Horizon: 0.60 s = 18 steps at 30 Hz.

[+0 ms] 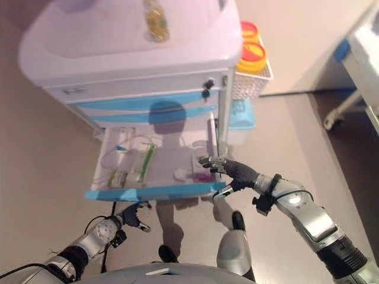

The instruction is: Open the drawer and pick up the medicine

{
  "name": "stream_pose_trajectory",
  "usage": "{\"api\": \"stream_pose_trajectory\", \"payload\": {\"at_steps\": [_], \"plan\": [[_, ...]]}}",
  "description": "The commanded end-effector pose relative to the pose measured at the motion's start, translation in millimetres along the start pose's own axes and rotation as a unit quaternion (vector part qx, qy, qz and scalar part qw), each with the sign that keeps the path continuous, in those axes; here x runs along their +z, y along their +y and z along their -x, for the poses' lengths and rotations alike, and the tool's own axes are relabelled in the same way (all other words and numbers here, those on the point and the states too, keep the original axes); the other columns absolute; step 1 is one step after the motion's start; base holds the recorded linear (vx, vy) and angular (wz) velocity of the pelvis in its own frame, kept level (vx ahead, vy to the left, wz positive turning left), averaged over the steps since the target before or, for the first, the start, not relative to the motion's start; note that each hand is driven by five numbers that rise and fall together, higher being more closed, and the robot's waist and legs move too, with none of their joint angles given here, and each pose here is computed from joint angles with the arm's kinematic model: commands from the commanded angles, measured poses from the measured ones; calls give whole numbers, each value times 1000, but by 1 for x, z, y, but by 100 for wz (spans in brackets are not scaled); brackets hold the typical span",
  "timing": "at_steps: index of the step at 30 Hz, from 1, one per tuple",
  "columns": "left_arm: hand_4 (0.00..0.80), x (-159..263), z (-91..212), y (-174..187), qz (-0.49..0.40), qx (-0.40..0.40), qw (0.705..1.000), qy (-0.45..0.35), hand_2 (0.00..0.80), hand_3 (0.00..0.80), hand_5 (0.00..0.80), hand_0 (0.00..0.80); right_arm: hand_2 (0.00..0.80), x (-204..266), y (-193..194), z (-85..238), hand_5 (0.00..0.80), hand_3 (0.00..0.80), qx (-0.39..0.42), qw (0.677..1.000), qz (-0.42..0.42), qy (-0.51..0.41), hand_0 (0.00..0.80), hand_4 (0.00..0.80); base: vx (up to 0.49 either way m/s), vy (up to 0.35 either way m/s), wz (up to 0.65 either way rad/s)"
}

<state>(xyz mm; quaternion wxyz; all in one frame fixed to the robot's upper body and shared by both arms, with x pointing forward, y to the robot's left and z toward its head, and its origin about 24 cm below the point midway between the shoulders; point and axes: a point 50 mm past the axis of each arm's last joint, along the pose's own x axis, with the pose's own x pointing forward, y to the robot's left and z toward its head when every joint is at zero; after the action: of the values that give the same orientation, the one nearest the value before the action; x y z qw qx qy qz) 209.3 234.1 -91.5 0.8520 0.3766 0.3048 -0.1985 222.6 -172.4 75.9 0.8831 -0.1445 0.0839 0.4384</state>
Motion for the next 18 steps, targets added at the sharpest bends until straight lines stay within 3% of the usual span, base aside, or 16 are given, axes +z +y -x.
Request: {"api": "stream_pose_trajectory", "payload": {"at_steps": [1,9,18], "plan": [[0,17,1,79,34,136,989,-43,0,0,0,0,0,16,10,3,0,0,47,997,3,-66,0,0,-3,41,-26],[0,21,21,157,93,246,963,-55,0,0,0,0,0,15,11,14,0,0,89,993,-14,-76,0,0,-12,5,-22],[0,28,56,229,131,335,931,-63,0,0,0,0,0,5,4,19,0,0,38,997,-6,-63,0,0,-15,-33,-7]]}}
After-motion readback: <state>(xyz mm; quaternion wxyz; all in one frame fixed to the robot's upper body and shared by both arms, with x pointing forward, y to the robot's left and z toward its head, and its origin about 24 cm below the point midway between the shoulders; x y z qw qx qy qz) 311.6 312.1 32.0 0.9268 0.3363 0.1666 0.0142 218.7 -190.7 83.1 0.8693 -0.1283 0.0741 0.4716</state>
